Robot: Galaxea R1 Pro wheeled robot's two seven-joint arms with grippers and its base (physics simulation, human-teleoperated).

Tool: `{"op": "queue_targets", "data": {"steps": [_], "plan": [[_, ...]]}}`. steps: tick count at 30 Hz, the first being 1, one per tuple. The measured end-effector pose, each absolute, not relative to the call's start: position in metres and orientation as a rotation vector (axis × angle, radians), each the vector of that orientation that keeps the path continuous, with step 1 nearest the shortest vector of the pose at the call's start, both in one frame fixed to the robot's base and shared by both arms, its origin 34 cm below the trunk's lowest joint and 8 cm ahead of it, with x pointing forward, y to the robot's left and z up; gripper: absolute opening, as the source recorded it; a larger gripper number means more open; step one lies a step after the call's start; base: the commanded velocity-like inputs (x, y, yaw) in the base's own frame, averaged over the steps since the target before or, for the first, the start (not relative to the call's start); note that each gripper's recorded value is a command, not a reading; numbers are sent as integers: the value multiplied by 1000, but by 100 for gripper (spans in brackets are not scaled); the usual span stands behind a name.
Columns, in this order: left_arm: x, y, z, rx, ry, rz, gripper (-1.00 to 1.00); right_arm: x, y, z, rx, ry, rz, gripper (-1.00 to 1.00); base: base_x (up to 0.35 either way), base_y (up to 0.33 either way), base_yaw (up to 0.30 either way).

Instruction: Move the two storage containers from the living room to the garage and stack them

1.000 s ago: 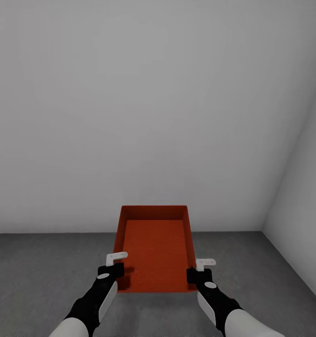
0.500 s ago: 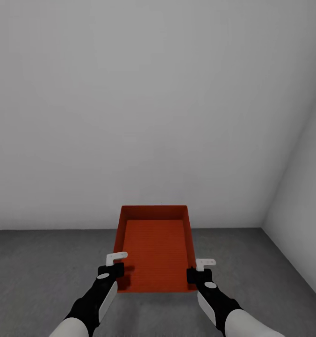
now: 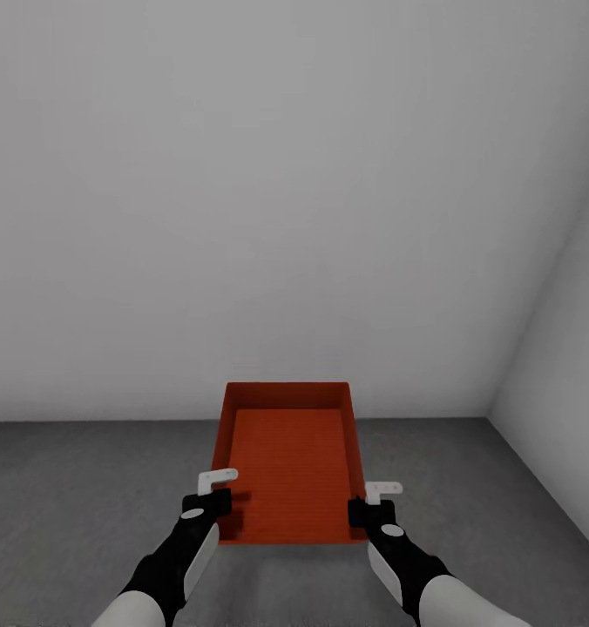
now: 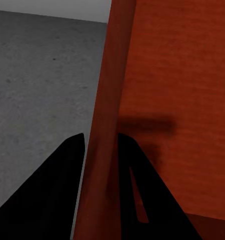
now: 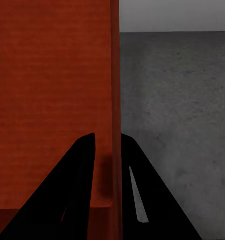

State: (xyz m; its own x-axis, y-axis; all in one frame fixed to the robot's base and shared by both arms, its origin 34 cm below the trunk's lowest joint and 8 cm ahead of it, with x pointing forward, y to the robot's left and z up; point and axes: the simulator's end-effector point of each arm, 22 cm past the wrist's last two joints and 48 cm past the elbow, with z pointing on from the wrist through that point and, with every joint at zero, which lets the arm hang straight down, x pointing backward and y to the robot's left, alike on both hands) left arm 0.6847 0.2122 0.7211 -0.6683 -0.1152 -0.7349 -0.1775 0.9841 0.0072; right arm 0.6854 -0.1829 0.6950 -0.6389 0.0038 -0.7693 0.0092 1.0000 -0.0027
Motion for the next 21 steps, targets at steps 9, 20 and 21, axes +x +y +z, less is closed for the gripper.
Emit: {"op": "queue_targets", "data": {"steps": [9,20,21], "plan": [[682,212,713,-203,2325,101,-100,682,-183,687,9,2280,-8,-100,0,0,0],[679,212,703,-203,2342,103,-100,679,-183,677,9,2297,-8,-100,0,0,0],[679,212,702,-203,2344,103,-100,678,-183,676,9,2299,-8,-100,0,0,0]]}}
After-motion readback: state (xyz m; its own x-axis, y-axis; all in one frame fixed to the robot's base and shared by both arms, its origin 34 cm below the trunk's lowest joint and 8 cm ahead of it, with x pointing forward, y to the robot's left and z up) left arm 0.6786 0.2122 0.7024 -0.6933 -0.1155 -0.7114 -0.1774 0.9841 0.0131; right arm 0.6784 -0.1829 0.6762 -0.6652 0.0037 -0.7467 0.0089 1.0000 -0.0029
